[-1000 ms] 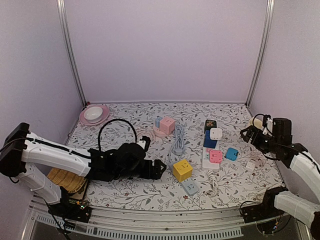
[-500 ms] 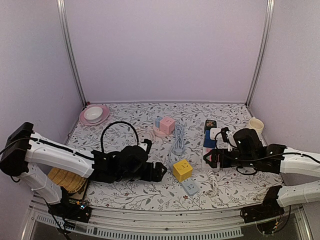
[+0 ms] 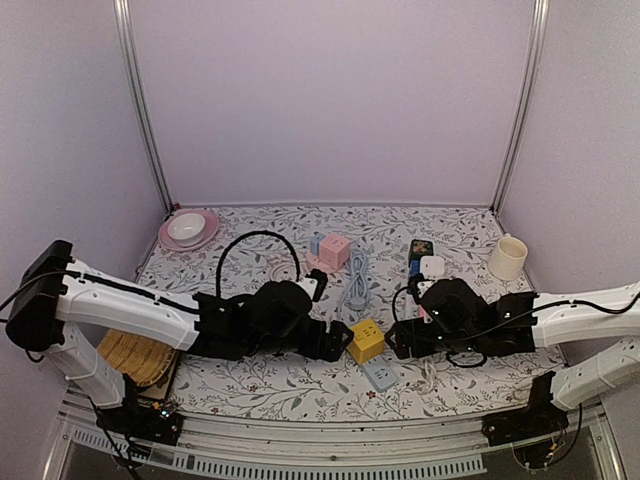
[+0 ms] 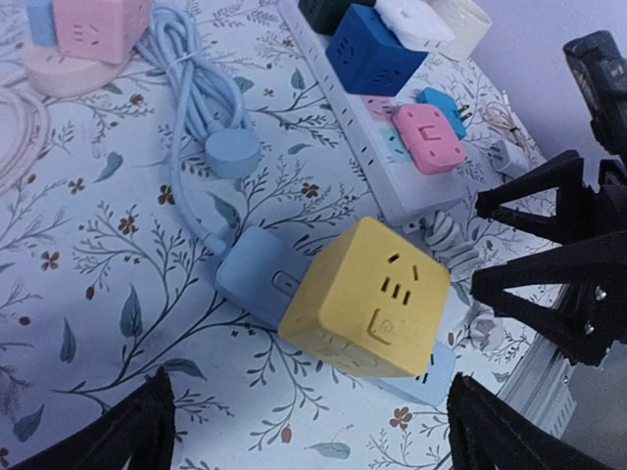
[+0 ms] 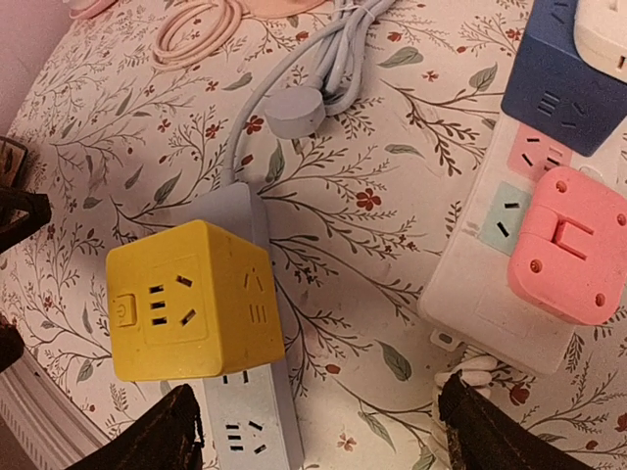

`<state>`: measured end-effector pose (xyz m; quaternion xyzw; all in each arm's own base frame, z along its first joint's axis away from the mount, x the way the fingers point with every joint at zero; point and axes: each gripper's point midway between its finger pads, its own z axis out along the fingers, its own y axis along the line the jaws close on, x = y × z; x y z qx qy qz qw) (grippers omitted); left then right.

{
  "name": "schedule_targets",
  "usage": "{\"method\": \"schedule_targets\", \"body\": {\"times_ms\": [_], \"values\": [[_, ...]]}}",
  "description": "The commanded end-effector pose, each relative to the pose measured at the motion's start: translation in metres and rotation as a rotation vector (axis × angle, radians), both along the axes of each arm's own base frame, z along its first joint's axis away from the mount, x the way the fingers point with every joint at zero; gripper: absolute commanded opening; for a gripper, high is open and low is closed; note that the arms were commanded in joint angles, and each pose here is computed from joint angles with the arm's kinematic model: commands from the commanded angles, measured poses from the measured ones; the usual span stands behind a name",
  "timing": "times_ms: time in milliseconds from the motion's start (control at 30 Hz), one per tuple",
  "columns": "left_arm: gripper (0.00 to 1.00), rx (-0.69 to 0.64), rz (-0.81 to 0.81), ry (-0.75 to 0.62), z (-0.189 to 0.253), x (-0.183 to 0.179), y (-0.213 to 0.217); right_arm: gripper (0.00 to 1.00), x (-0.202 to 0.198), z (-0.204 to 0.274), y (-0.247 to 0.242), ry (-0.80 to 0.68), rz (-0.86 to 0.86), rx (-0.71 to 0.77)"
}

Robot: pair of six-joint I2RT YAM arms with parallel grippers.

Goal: Pull the plug off the socket

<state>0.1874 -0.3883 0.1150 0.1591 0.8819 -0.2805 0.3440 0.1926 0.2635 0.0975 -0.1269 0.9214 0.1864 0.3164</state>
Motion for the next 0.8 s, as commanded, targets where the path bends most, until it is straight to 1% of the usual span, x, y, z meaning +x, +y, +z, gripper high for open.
{"method": "schedule_targets", "body": {"times_ms": [0, 133, 200, 367, 500, 633, 767], "values": [[0.97, 0.071, -0.173, -0.107, 0.008, -0.004, -0.035, 0.85, 0.000, 0.002, -0.013, -0.006, -0.071, 0.023], [0.97, 0.209, -0.295, -0.163, -0.005, 0.001, -0.056, 0.84, -0.004, 0.002, -0.026, -0.009, -0.087, 0.017], [0.97, 0.245, -0.344, -0.193, -0.005, 0.004, -0.067, 0.84, -0.005, 0.002, -0.032, -0.013, -0.097, 0.012], [0.97, 0.272, -0.426, -0.223, -0.007, 0.010, -0.085, 0.84, -0.007, 0.007, -0.042, -0.030, -0.116, 0.019], [0.97, 0.289, -0.499, -0.220, -0.013, 0.007, -0.093, 0.84, -0.007, 0.008, -0.044, -0.032, -0.118, 0.023], [0.96, 0.302, -0.548, -0.189, -0.026, 0.004, -0.093, 0.84, -0.007, 0.006, -0.043, -0.028, -0.117, 0.017], [0.94, 0.315, -0.563, -0.171, -0.035, 0.007, -0.090, 0.84, -0.007, 0.005, -0.042, -0.023, -0.119, 0.016]]}}
